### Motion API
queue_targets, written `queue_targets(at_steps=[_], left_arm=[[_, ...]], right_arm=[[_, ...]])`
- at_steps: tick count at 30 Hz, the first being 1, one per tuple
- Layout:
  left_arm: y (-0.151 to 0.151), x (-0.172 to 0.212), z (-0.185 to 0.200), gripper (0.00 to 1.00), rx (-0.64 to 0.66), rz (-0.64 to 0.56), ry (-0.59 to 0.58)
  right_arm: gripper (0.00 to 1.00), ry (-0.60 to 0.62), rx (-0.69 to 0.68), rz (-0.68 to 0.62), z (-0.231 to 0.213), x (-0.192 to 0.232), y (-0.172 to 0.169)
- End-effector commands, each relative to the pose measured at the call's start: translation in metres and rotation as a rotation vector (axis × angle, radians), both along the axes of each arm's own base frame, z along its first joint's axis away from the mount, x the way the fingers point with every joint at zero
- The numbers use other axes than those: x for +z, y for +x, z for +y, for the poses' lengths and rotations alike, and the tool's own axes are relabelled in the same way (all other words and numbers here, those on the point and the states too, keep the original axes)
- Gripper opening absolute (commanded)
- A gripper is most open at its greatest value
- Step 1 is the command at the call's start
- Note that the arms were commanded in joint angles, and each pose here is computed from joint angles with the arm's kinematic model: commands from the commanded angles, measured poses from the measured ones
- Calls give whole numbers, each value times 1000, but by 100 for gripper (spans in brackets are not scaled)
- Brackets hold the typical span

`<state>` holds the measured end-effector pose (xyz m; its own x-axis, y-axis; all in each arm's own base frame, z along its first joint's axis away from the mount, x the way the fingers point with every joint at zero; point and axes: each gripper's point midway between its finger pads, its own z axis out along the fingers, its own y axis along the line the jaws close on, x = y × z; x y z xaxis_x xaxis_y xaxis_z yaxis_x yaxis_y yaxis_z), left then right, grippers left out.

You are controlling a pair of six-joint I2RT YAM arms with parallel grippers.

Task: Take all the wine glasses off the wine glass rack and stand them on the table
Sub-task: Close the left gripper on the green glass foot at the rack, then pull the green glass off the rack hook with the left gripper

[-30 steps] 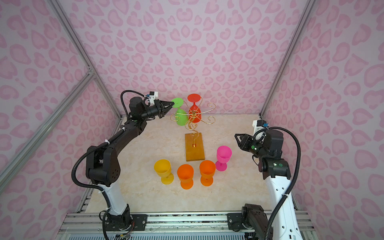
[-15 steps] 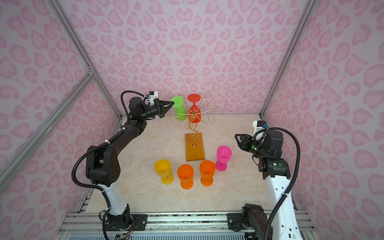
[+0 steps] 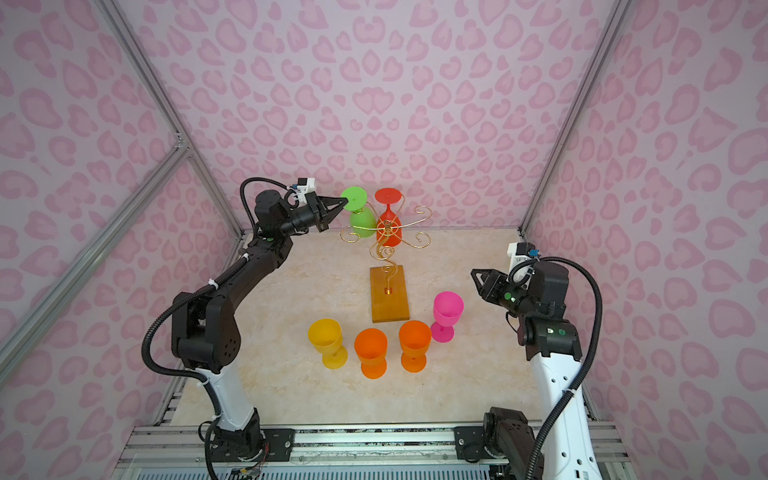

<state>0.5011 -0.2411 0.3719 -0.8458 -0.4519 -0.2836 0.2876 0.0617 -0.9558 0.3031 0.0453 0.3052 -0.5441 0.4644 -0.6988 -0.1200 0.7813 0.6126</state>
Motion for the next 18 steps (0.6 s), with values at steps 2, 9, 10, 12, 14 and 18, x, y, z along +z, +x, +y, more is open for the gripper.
queue_targets(at_steps=[2, 9, 10, 12, 14, 18], left_arm=[[-5, 15, -8, 1, -35, -73, -9], [-5, 16, -17, 1, -57, -77, -11], [-5, 16, -18, 2, -60, -78, -12], [-5, 16, -20, 1, -64, -79, -12], [-5, 16, -21, 1, -65, -79, -12], [-8, 15, -24, 2, -78, -79, -11]], right_arm=[[37, 10, 10, -23, 1, 4, 2], [37, 12, 10, -22, 1, 4, 1], [37, 11, 11, -22, 1, 4, 1], [37, 13, 11, -21, 1, 4, 2], [37, 15, 10, -22, 1, 4, 2], [37, 16, 10, -22, 1, 4, 3]])
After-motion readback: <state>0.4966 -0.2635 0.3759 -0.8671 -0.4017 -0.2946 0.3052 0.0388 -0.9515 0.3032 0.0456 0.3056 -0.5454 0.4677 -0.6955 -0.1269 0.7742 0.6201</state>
